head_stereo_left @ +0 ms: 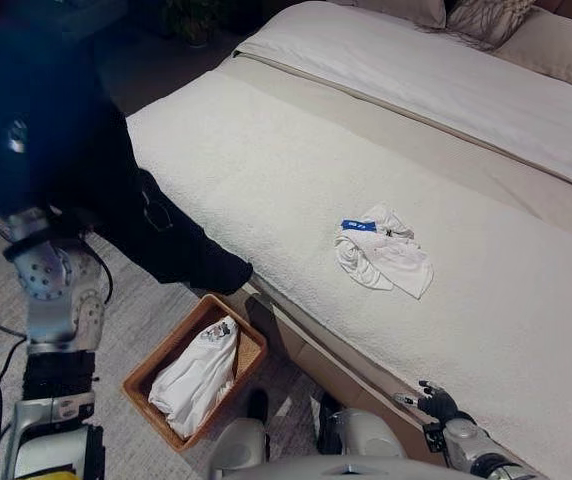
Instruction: Pick up clothes into the bucket
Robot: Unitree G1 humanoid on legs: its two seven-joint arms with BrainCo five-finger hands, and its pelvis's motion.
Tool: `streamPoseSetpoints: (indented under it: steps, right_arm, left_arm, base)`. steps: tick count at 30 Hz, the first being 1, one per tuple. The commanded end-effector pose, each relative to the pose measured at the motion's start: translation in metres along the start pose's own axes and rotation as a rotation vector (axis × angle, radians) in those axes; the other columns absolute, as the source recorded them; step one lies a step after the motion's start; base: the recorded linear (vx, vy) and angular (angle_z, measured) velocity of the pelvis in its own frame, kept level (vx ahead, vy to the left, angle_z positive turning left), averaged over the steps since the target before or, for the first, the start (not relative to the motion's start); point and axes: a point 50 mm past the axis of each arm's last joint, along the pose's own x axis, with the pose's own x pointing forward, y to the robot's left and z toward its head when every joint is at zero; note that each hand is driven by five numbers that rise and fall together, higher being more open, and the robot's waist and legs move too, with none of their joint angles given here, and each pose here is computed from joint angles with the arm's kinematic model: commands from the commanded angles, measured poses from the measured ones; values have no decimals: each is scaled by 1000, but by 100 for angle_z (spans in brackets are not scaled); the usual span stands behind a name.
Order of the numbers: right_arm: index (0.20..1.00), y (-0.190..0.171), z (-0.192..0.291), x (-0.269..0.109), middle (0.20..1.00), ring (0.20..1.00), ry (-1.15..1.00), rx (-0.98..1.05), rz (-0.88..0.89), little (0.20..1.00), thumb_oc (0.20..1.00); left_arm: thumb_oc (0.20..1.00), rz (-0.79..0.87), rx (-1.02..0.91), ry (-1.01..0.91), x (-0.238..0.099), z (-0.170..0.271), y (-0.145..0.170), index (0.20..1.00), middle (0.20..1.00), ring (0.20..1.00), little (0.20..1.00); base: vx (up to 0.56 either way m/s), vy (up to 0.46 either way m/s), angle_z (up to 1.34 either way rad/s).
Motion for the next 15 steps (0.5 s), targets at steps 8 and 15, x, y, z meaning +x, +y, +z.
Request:
streamPoseSetpoints:
  steps: [8, 15]
  right_arm:
    - [1000, -21, -5, -4, 1000, 1000, -29, 41, -42, 1000, 1000]
    - [1000, -25, 1, -3, 1000, 1000, -53, 46, -50, 1000, 1000]
  left_arm:
    - [200, -128, 68, -65, -62, 57, 64, 200, 200, 200, 200]
    - [200, -110, 117, -2, -68, 47, 72, 200, 200, 200, 200]
  base:
    - [-23, 1, 14]
    - [-4, 1, 3]
